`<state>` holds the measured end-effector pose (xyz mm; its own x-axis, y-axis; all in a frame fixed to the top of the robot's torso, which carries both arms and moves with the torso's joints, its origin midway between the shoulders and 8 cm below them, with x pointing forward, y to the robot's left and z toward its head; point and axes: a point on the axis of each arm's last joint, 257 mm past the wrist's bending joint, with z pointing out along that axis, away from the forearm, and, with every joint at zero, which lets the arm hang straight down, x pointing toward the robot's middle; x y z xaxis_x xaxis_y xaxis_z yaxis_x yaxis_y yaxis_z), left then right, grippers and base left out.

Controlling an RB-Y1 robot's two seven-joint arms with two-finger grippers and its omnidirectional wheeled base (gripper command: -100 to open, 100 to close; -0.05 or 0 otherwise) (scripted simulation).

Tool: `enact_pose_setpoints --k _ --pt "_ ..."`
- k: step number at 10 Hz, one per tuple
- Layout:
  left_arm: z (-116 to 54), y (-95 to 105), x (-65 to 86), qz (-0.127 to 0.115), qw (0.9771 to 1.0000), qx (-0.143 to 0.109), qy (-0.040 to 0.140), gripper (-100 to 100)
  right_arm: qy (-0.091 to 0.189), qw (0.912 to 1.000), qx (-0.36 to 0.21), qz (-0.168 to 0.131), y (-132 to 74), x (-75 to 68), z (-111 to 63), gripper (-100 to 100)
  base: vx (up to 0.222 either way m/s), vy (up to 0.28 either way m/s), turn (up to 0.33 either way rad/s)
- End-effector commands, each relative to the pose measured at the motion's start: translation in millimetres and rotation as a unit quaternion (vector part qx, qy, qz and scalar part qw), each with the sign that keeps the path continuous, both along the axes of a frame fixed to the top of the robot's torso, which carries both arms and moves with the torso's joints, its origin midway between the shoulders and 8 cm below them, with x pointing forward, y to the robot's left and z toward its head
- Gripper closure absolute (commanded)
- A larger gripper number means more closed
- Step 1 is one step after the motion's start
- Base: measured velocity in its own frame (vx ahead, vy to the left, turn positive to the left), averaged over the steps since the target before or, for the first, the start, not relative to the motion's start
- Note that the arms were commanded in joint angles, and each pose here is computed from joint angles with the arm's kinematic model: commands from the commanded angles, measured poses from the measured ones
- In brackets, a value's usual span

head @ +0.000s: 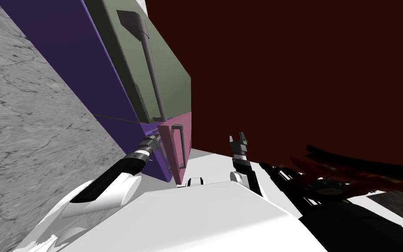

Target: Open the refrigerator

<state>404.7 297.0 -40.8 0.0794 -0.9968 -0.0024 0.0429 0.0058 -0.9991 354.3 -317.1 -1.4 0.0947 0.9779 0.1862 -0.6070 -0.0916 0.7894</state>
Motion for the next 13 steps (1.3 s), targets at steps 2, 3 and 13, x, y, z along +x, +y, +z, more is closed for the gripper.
enact_pose_setpoints --k 2,3,13 --pt "18.7 7.4 0.5 0.009 0.9996 0.002 -0.025 100 0.000 1.0000 0.000 0.000 0.0 0.0 0.0 0 0.002 -0.216 0.022" --pt "20.1 16.2 0.2 0.021 0.9994 0.003 -0.026 100 0.000 1.0000 0.000 0.000 0.0 0.0 0.0 0 0.008 -0.199 0.028" --pt "12.0 67.4 -7.2 0.097 0.9952 0.002 -0.013 100 0.000 1.0000 0.000 0.000 -0.1 -0.1 0.1 0 0.025 -0.246 0.073"
